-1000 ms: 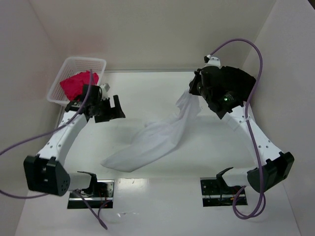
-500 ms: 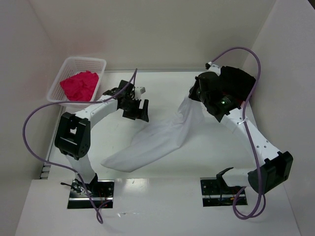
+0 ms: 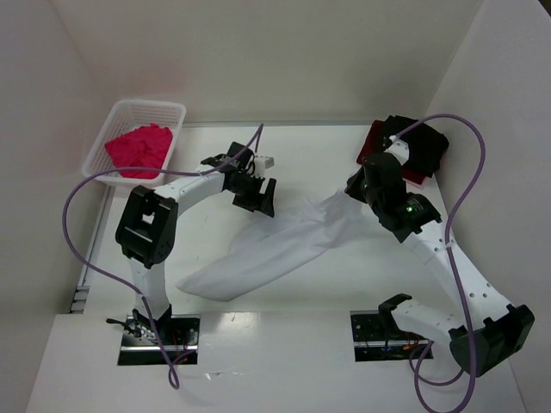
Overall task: Fold and stack the t-shirts
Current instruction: Flatten out the tshirt
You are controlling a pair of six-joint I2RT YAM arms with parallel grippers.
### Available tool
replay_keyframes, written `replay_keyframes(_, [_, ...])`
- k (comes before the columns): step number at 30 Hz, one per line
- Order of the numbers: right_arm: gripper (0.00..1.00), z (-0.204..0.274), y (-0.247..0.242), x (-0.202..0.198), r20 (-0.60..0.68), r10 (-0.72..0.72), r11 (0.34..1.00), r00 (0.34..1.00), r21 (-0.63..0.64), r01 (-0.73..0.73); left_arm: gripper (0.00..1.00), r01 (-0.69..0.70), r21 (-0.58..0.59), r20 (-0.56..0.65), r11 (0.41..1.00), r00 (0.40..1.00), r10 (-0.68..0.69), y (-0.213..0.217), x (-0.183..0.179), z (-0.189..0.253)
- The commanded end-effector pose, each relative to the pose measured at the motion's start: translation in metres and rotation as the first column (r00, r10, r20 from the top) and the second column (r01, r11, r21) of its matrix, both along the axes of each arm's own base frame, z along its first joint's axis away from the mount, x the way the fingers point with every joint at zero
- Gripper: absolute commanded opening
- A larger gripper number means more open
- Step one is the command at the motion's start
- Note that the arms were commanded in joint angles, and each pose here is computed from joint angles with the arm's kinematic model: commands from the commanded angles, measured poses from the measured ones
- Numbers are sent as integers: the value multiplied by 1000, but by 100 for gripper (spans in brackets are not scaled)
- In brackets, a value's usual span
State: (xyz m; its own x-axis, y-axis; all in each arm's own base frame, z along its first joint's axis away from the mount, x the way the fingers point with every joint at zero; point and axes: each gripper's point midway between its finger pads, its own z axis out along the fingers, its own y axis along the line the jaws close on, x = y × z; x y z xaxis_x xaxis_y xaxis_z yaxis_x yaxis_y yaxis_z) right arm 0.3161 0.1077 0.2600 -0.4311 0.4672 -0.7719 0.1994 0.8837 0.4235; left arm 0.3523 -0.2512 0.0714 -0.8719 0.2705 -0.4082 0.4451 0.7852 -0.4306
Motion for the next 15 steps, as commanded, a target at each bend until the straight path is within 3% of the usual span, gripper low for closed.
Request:
replay_keyframes(1, [0,-6,-8,-10,-18,-48,998,999,34,49,86,73,-35,27,997,997,-72,-22,1,4])
replay_keyframes(11, [0,-2,-21,-11,-3,-68,997,998,30,68,80,-11,84,12,996,1000,10,-7,5,-23])
replay_keyframes(15, [0,-4,-20,-9,-4,-59,998,998,12,59,79,-122,37,14,992,993,121,3,23,-19])
